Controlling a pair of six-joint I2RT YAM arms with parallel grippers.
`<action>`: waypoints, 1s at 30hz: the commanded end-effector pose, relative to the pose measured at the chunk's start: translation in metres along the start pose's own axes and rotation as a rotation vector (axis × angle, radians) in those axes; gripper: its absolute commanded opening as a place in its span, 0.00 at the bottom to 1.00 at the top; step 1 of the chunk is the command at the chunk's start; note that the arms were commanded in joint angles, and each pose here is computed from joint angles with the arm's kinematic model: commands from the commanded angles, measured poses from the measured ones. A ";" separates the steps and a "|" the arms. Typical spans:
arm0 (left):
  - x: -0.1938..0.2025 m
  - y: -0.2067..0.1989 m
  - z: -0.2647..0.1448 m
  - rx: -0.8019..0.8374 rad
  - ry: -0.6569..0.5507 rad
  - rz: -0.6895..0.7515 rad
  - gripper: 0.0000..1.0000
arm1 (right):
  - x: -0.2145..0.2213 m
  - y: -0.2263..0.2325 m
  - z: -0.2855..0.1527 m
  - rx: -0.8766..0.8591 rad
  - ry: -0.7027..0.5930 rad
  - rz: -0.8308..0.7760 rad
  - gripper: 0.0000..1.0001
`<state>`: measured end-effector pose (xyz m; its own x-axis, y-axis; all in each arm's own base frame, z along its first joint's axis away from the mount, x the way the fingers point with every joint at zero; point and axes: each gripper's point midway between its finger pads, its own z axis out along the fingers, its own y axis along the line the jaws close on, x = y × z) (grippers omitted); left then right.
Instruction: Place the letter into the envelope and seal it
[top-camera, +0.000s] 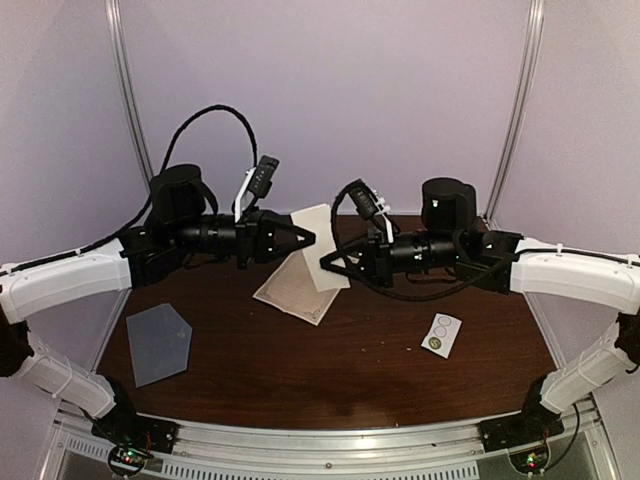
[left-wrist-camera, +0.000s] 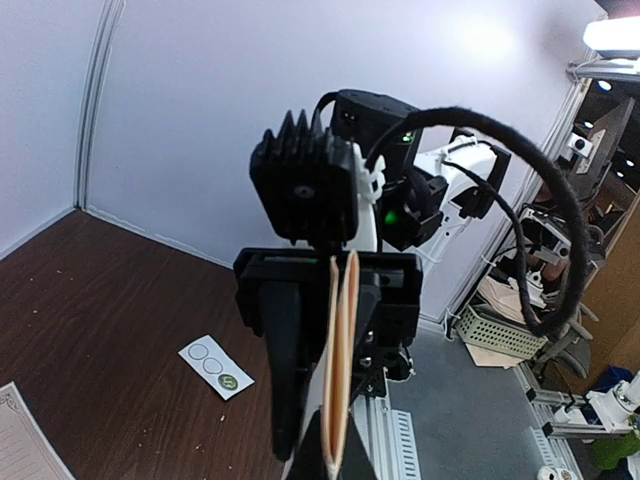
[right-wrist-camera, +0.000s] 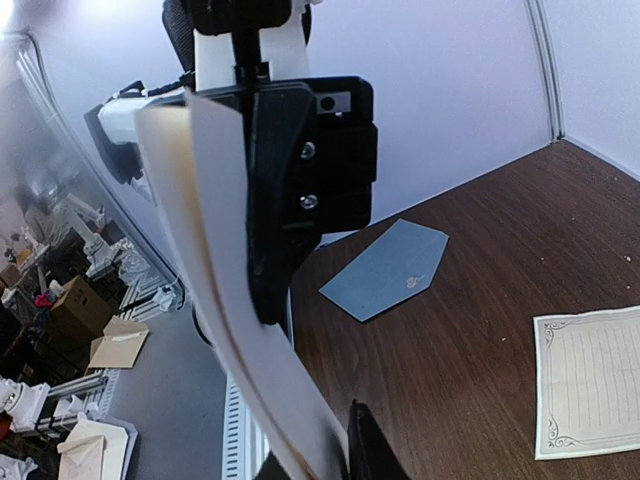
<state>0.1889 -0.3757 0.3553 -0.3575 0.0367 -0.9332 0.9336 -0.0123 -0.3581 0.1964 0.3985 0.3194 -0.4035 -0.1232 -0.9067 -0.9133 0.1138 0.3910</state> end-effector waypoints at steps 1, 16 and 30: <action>-0.015 -0.014 0.000 0.046 -0.024 0.060 0.17 | -0.026 0.018 -0.005 -0.049 -0.079 -0.048 0.00; 0.017 -0.011 0.012 0.074 0.041 0.010 0.44 | -0.051 0.019 -0.011 -0.049 -0.215 -0.012 0.00; 0.028 -0.002 0.012 0.030 0.054 0.003 0.00 | -0.064 0.012 -0.020 0.001 -0.285 0.018 0.21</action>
<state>0.1778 -0.3863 0.3293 -0.3779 0.1005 -0.9204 0.9228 -0.0393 -0.3832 0.2030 0.3981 0.3675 -0.4085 0.0861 -0.9087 -0.9060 0.0827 0.4152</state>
